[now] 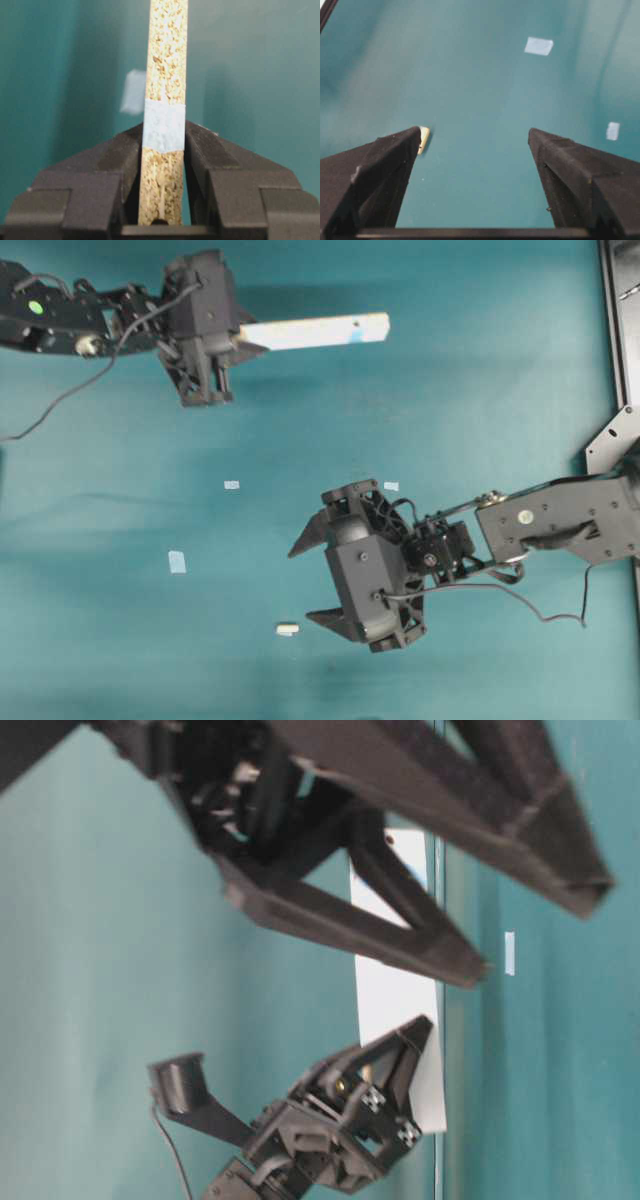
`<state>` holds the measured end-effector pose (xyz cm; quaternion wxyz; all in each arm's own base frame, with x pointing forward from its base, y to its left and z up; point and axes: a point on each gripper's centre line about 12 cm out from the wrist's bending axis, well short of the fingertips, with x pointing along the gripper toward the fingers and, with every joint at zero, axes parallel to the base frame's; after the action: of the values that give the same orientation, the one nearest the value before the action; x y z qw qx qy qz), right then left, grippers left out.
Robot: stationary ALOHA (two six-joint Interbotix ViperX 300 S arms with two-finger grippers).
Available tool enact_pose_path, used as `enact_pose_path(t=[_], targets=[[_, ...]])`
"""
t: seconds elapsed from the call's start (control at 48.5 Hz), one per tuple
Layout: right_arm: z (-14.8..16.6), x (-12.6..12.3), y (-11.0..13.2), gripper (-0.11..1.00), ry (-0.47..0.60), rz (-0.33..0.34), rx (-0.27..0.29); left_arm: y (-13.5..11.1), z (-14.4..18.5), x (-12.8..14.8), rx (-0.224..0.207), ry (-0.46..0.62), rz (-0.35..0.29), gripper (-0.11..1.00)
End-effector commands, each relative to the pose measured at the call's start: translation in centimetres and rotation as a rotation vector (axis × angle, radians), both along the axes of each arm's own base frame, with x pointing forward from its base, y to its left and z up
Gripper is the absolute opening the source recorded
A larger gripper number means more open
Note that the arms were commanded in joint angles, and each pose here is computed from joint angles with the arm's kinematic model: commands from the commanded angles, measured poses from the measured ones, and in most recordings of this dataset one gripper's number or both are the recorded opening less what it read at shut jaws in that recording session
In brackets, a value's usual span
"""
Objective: Move the wooden board into place and insert the rod into its hole.
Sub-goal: 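Lift the white board with the left gripper and swing it rightward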
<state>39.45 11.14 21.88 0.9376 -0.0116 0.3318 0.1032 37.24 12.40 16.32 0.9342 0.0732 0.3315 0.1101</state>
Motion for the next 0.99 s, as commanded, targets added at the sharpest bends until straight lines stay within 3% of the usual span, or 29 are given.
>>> enact_pose_path(t=[0.0,0.248,0.557,0.969], targets=[[2.4,0.0,0.1,0.95,-0.045,0.003,0.007,-1.2,1.5,1.9,-0.015,-0.056,-0.020,0.21],[2.4,0.1,0.0,0.95,-0.038,-0.002,0.003,-3.4,0.3,6.1,-0.055,-0.063,-0.066,0.21],[3.5,0.6,0.1,0.95,-0.062,-0.005,0.011,-5.6,1.5,11.3,-0.046,-0.132,-0.132,0.21],[4.3,1.0,0.0,0.95,-0.082,-0.010,0.018,-8.7,0.8,14.2,-0.051,-0.147,-0.198,0.21]])
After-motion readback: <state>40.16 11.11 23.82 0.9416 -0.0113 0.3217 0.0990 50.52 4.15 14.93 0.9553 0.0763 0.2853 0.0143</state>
